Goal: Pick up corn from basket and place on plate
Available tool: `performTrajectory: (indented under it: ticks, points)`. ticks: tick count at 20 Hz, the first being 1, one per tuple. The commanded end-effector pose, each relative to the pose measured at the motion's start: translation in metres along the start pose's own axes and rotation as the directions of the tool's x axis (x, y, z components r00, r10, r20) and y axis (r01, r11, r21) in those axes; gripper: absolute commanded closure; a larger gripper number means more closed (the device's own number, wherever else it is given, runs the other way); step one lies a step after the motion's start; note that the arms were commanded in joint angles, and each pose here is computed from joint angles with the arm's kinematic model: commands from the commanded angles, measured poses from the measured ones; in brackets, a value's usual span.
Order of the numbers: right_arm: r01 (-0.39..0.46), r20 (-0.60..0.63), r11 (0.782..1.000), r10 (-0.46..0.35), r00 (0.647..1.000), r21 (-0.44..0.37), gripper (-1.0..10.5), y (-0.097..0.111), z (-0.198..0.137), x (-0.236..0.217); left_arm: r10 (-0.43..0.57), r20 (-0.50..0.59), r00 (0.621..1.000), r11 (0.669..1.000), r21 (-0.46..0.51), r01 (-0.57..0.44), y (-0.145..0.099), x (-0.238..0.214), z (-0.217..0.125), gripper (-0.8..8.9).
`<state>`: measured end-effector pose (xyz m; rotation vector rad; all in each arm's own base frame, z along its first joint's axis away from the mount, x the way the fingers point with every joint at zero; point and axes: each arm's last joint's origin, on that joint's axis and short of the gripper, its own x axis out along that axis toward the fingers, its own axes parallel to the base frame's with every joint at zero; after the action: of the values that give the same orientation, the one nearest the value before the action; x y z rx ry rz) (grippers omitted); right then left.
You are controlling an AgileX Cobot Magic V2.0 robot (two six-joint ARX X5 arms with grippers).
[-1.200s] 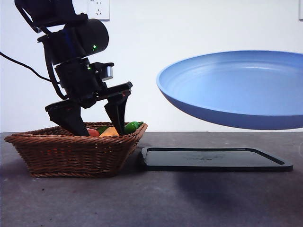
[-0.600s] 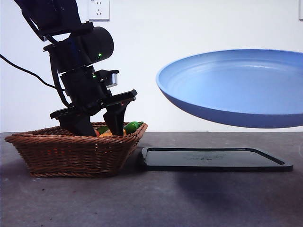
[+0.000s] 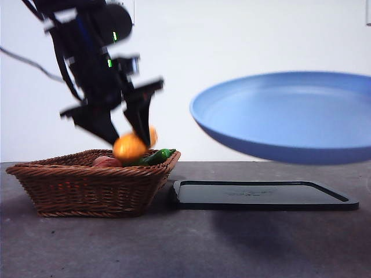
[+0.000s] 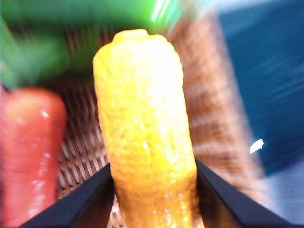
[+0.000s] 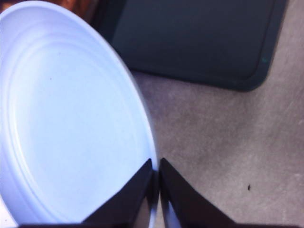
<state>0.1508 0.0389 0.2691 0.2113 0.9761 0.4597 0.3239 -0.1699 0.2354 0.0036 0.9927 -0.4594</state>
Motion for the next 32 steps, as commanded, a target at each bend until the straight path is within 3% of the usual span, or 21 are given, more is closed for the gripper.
performTrajectory:
  ticks: [1, 5, 7, 9, 15, 19, 24, 28, 32]
  points:
    - [-0.003, -0.025, 1.000, 0.004, 1.000, 0.025, 9.4, -0.003, 0.009, 0.011, -0.022, 0.091, 0.996, 1.000, 0.008, 0.022, -0.007, -0.028, 0.012, 6.09]
    - [-0.025, -0.084, 0.996, 0.032, 0.996, 0.087, 9.4, -0.012, 0.021, 0.040, -0.169, 0.179, 0.969, 0.986, 0.039, 0.165, -0.022, -0.074, 0.014, 6.09]
    - [-0.082, -0.085, 0.986, 0.094, 0.992, 0.144, 9.4, -0.016, 0.029, 0.055, -0.245, 0.170, 0.954, 0.969, 0.062, 0.238, -0.033, -0.081, 0.011, 6.09]
    - [-0.137, -0.084, 0.971, 0.156, 0.984, 0.196, 9.4, -0.020, 0.036, 0.066, -0.285, 0.139, 0.949, 0.957, 0.098, 0.273, -0.048, -0.075, 0.007, 6.09]
    - [-0.143, -0.085, 0.968, 0.164, 0.983, 0.208, 9.4, -0.021, 0.056, 0.072, -0.356, -0.035, 0.934, 0.909, 0.218, 0.355, -0.105, -0.037, -0.018, 6.09]
    - [-0.153, -0.073, 0.968, 0.170, 0.983, 0.199, 9.4, -0.019, 0.062, 0.068, -0.366, -0.111, 0.924, 0.885, 0.265, 0.382, -0.129, -0.010, -0.033, 6.09]
    - [-0.152, -0.078, 0.970, 0.169, 0.982, 0.191, 9.4, -0.019, 0.061, 0.068, -0.365, -0.131, 0.922, 0.874, 0.292, 0.388, -0.136, -0.007, -0.038, 5.99]
    - [-0.153, -0.078, 0.971, 0.169, 0.982, 0.183, 9.4, -0.019, 0.061, 0.068, -0.354, -0.152, 0.923, 0.878, 0.286, 0.384, -0.134, -0.006, -0.040, 4.65]
    - [-0.152, -0.080, 0.972, 0.168, 0.983, 0.178, 9.4, -0.019, 0.061, 0.068, -0.359, -0.145, 0.922, 0.877, 0.287, 0.386, -0.135, -0.010, -0.039, 4.60]
